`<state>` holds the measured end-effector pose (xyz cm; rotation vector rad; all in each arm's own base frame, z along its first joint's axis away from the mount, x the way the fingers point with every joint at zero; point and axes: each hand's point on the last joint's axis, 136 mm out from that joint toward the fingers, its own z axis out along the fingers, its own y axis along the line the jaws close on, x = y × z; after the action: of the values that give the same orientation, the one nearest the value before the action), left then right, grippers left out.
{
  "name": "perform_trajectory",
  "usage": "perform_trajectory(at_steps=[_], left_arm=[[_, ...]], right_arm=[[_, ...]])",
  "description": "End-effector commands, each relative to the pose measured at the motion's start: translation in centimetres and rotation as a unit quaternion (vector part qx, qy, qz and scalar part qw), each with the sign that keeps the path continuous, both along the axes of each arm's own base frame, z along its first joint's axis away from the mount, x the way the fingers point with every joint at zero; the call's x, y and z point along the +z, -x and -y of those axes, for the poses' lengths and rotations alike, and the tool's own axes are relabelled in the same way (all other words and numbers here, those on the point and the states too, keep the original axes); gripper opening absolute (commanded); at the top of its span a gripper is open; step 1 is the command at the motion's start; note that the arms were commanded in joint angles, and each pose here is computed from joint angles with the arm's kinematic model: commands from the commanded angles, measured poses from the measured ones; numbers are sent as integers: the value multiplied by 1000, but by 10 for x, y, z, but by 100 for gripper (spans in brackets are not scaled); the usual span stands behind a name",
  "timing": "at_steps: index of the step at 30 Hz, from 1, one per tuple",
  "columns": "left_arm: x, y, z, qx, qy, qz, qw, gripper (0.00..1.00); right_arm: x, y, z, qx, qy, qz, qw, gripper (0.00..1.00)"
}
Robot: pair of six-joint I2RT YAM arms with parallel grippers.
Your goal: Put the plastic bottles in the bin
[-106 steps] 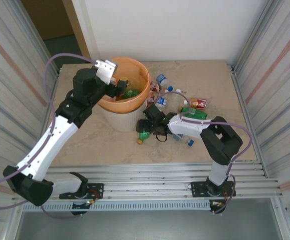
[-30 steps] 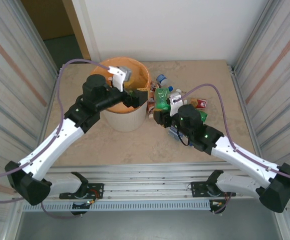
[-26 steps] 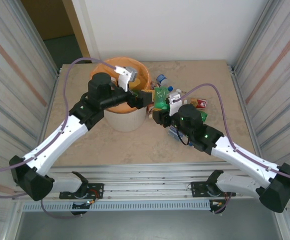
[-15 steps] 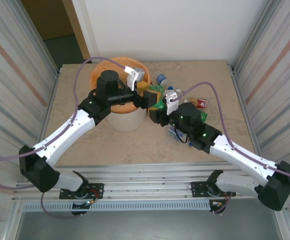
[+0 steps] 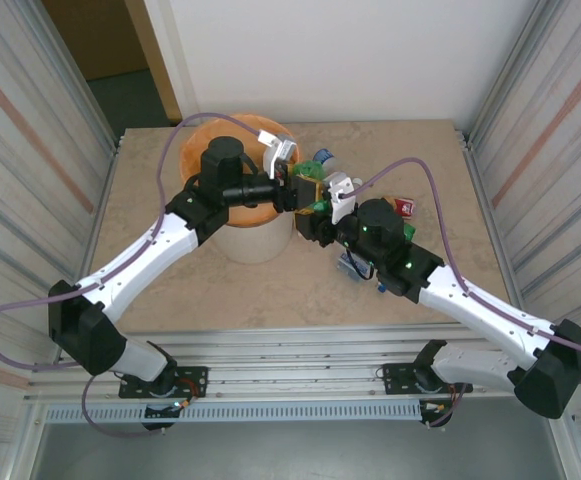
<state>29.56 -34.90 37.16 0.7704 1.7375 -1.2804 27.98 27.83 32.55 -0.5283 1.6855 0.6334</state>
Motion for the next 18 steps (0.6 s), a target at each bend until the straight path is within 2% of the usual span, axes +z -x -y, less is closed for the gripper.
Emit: perform_trajectory(at_steps=[1, 3, 6, 9, 10, 14, 18], left_arm=[[20, 5, 4, -18, 21, 22, 999, 42], [21, 5, 4, -17, 20, 25, 999, 35], [21, 4, 2, -11, 19, 29, 999, 27], [22, 2, -1, 0, 17, 36, 999, 23], [23, 2, -2, 4, 18, 39, 999, 23], [31, -2, -8, 21, 21, 54, 998, 17], [45, -5, -17, 35, 29, 73, 996, 15]], right_arm=[[25, 1, -6, 10, -12, 35, 999, 25], [24, 0, -5, 7, -9, 33, 999, 33], [19, -2, -2, -3, -4, 28, 1000, 55], [16, -3, 2, -12, -2, 23, 1000, 77], [15, -3, 3, -16, 0, 23, 1000, 81], [10, -2, 11, -31, 2, 18, 999, 96], [7, 0, 24, -52, 2, 10, 999, 98]])
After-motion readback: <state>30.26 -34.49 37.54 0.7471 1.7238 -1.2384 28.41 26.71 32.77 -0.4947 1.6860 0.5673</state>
